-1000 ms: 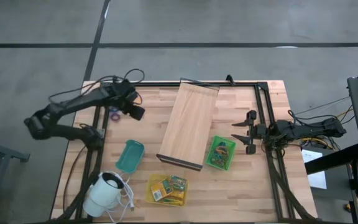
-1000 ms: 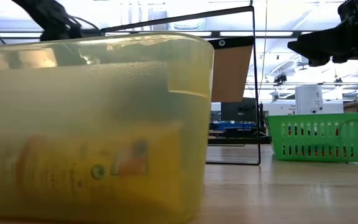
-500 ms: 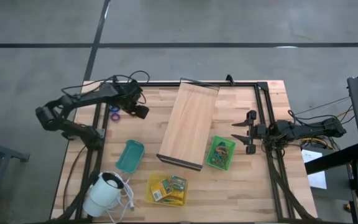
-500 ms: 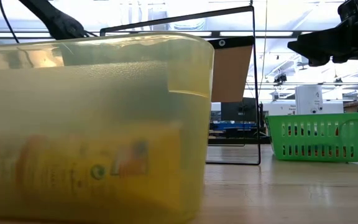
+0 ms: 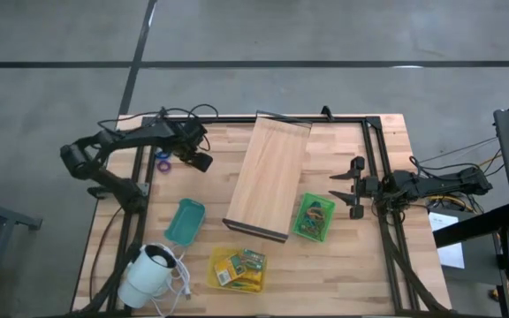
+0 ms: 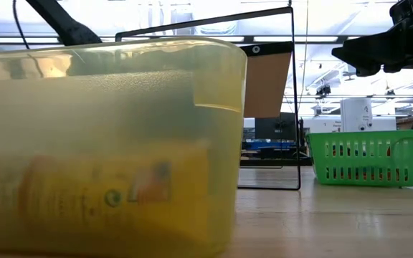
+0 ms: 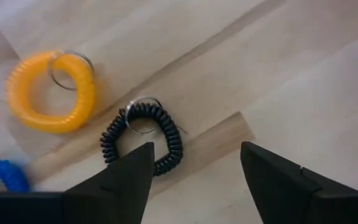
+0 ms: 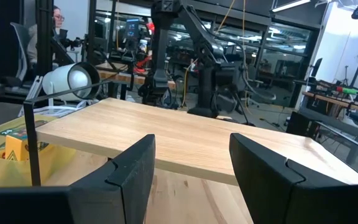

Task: Pick & Place Office Desk Supplies
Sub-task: Put the black spring keychain into the blue bin

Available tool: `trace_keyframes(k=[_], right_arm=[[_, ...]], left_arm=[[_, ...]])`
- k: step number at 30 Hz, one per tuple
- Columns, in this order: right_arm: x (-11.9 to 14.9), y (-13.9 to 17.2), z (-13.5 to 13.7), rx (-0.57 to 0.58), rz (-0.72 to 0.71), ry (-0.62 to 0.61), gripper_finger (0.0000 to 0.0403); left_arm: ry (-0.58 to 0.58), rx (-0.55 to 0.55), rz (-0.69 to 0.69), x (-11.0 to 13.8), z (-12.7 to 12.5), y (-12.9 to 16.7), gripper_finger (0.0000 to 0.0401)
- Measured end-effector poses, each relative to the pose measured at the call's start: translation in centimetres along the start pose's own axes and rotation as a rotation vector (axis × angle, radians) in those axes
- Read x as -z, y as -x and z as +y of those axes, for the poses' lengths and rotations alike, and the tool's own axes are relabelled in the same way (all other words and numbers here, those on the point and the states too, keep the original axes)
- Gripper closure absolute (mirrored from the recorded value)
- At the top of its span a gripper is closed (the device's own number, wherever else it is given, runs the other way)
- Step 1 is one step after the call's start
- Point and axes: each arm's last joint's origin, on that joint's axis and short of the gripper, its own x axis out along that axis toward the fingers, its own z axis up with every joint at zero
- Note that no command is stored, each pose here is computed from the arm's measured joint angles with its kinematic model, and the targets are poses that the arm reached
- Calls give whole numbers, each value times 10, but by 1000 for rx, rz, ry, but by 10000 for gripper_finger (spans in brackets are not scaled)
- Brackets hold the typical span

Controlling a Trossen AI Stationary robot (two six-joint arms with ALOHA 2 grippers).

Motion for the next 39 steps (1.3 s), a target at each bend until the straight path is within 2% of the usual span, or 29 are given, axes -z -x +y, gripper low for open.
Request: trace_keyframes(k=[11, 31, 39], right_arm=[[0, 0, 0, -1, 0, 0, 197], [0, 0, 0, 0, 0, 0, 197], [0, 0, 0, 0, 0, 0, 197]], left_arm=[[-3, -14, 102, -2, -2, -28, 196], [5, 1, 70, -2, -3, -24, 358], [3, 15, 60, -2, -4, -21, 373]])
